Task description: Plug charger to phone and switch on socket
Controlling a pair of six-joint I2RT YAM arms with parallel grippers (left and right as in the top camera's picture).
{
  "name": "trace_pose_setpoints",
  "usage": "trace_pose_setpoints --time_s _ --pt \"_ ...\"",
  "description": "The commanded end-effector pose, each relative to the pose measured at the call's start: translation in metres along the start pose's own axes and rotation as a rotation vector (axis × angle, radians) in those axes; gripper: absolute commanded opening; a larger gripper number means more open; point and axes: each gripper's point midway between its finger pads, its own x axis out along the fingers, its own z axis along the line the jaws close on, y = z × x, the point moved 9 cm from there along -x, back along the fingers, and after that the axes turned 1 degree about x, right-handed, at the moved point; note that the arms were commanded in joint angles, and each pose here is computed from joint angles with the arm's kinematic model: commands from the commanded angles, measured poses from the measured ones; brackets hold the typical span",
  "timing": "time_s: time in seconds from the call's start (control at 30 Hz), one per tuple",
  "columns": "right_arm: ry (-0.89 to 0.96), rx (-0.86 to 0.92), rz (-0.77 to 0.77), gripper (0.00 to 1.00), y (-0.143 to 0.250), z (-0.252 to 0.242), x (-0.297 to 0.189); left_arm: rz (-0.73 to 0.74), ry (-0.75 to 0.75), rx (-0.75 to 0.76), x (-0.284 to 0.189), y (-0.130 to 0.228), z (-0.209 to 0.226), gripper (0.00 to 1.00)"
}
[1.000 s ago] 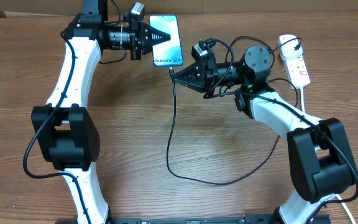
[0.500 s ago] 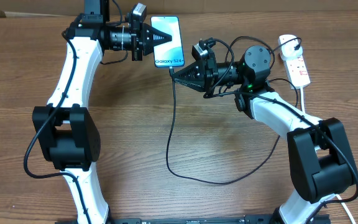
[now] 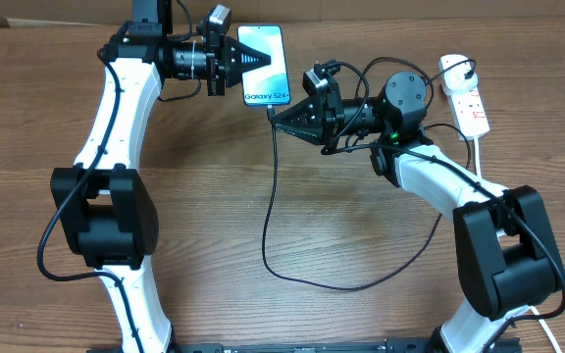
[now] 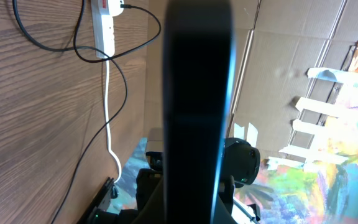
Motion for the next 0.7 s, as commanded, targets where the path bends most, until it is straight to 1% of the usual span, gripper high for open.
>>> trace_pose_setpoints --time_s 0.0,0.67 --pt "-0.01 -0.009 -0.018 0.04 -0.0021 0.0055 0.0006 0.044 0.049 0.008 0.0026 0.0036 -0.0071 0.04" --pt "-0.009 -0.009 -0.017 0.04 -0.002 0.0055 0.0006 0.051 0.044 0.005 0.0027 0.009 -0.0032 0.04"
